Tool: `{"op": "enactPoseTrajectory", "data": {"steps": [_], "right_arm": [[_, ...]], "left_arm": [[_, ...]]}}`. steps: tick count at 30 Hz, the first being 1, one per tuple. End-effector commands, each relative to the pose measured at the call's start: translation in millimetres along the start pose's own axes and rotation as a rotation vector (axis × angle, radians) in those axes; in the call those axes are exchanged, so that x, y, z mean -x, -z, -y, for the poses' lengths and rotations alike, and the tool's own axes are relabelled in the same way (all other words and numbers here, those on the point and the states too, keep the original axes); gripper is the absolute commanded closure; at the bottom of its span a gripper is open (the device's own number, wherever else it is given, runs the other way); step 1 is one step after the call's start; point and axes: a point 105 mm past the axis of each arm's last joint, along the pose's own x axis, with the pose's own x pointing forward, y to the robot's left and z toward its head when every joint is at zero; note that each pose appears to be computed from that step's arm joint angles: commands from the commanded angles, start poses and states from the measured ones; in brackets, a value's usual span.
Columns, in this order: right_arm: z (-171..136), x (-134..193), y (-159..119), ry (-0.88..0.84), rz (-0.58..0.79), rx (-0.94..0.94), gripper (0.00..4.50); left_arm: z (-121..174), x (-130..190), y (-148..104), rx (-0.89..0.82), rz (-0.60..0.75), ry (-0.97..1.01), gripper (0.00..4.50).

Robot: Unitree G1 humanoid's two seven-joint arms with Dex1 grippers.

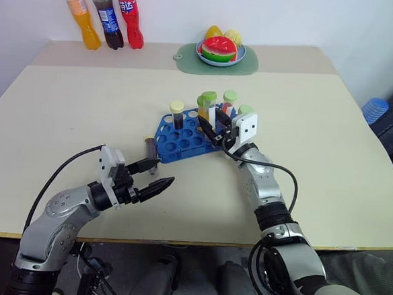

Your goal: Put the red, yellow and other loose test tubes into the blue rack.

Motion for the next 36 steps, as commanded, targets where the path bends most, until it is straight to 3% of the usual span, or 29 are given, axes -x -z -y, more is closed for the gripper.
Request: {"op": "enactPoseTrajectory", "data": {"steps": [1,11,14,16,17,27,31,36], "right_arm": [[-7.7,-3.1,-17.1,-0.076,-0.007,-0.011,1.97],[-8.2,0.1,-22.0,-0.155,-0.108,-0.026,1.97],[-5.5,0.1,-19.7,-0.148,-0.125,-0.013,2.68],[-4.5,-0.2,-19.0,-0.143,-0.13,-0.005,3.57],[-4.2,-0.3,-19.0,-0.141,-0.13,-0.001,3.69],[4.8,6.0,-22.2,-0.073,-0.089,0.014,3.69],[6.1,15.7,-23.4,-0.012,0.0,-0.004,3.69],[2.0,30.4,-2.6,0.033,0.021,0.054,3.69]], "left_arm": [[-1.1,2.8,-3.1,-0.026,0.017,-0.002,0.72],[-1.2,6.7,3.0,-0.022,0.018,-0.012,0.72],[-1.0,7.4,3.8,-0.023,0.018,-0.015,0.72],[-0.9,7.9,4.0,-0.023,0.017,-0.017,0.72],[-1.0,8.2,4.2,-0.023,0.017,-0.018,0.72],[-1.0,9.0,5.0,-0.014,0.017,-0.021,0.72],[-1.5,6.8,4.2,-0.013,0.022,-0.019,0.72],[-1.8,4.1,3.6,-0.013,0.027,-0.014,0.72]]}}
